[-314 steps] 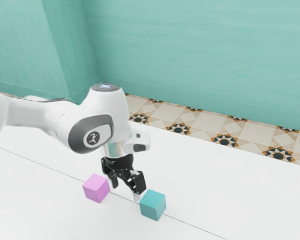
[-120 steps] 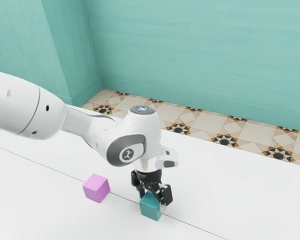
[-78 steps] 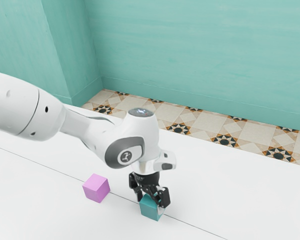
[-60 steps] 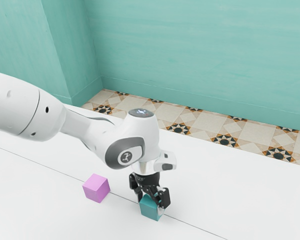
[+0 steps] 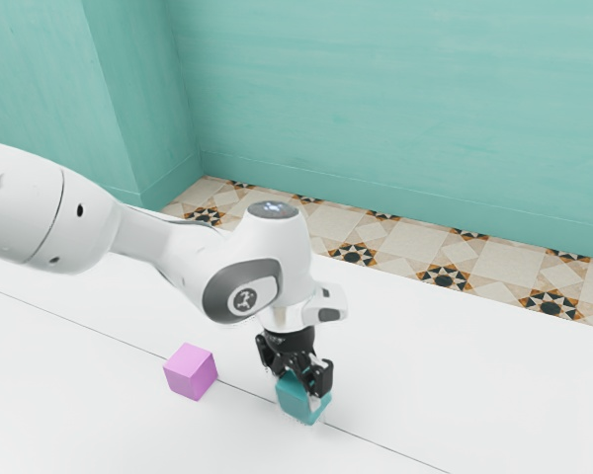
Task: Pick up the blue block with one arm, and put the blue block on the pink block with one arm
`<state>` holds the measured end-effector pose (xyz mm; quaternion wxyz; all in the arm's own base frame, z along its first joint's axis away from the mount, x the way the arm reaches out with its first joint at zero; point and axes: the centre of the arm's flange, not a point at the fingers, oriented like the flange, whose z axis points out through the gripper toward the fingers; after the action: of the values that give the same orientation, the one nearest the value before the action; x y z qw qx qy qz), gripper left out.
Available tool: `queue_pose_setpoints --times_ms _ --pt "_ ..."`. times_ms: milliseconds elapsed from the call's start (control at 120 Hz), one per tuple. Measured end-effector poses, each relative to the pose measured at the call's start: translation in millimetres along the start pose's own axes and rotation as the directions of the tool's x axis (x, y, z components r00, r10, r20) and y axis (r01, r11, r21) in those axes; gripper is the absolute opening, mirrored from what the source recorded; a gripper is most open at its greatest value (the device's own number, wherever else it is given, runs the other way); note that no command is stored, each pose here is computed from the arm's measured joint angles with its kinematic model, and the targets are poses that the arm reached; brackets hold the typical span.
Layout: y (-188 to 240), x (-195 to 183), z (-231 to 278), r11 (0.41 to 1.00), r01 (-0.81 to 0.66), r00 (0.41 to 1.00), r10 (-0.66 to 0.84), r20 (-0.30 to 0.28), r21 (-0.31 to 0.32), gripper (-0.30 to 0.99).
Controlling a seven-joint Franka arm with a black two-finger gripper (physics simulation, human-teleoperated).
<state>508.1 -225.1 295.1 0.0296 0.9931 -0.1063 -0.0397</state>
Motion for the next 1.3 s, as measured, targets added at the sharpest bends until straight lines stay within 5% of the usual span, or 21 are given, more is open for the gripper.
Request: queue_pose_setpoints --times_ms 183,308,633,1300 --pt "-18 -10 -85 0.998 0.041 0.995 -0.036 -0.09 0.049 0.39" --pt "-34 -21 -107 0.995 0.076 0.994 -0.07 -0.081 0.07 0.4" --pt "-111 -47 -99 0.976 0.189 0.982 -0.189 -0.01 0.109 0.33" --pt "-152 -85 -75 0.981 0.121 0.992 -0.124 0.013 0.15 0.3"
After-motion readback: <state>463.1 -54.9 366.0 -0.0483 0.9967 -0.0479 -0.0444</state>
